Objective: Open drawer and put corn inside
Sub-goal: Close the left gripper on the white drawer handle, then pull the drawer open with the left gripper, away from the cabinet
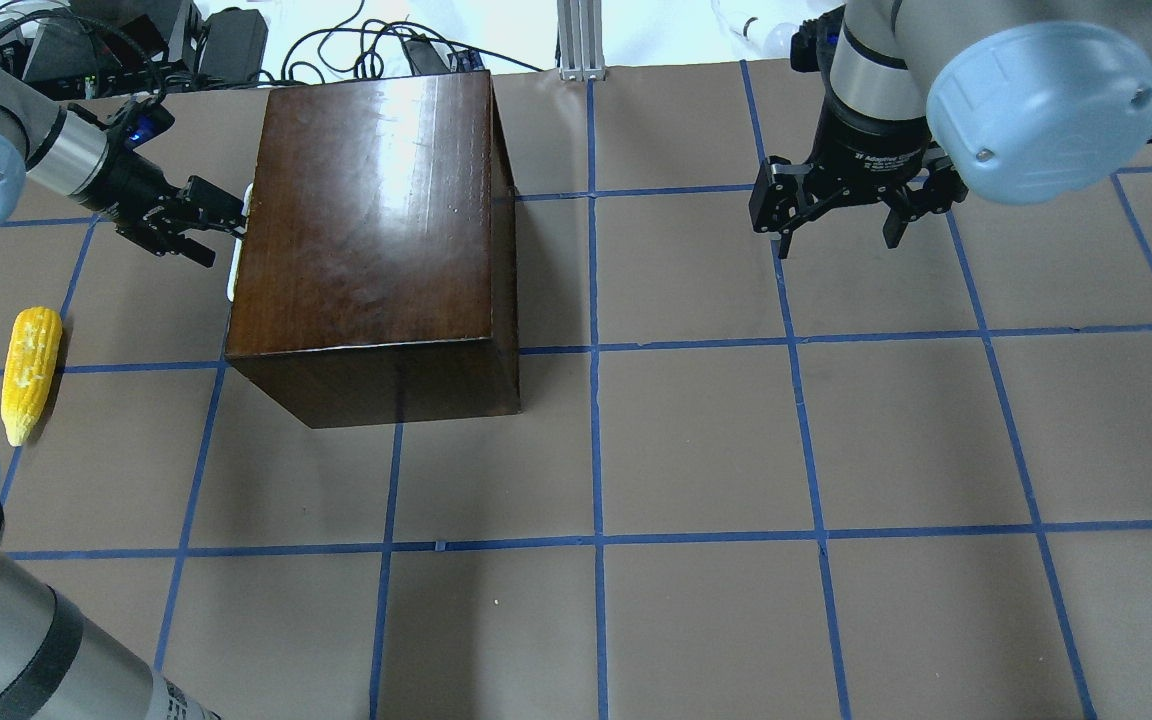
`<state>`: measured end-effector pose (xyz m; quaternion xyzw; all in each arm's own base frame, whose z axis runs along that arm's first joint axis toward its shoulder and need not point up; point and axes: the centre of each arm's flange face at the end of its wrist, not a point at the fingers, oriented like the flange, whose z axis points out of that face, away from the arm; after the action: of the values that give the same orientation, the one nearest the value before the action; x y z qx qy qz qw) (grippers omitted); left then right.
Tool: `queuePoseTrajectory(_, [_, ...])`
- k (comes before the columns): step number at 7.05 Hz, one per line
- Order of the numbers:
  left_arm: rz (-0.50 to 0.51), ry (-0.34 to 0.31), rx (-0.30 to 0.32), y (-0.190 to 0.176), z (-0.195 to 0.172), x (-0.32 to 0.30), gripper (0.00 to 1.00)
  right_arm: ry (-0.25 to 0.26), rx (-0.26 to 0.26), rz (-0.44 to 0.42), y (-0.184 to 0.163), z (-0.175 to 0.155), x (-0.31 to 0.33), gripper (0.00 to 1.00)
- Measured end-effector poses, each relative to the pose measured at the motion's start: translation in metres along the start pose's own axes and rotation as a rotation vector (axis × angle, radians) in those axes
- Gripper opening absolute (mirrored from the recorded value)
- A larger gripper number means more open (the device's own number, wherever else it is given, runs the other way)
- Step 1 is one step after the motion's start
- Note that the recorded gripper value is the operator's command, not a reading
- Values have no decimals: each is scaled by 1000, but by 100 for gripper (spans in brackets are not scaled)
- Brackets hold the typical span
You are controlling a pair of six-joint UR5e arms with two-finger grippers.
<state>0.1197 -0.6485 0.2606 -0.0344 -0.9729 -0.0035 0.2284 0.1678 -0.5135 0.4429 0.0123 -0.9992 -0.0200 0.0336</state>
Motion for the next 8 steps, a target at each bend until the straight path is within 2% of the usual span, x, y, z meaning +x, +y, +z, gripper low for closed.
queuePoseTrajectory(3, [34, -51, -18, -3, -8, -6, 100, 0, 0, 0, 0, 0, 0, 100])
queuePoseTrajectory(8, [54, -71, -24, -5, -17, -15, 100, 0, 0, 0, 0, 0, 0, 100])
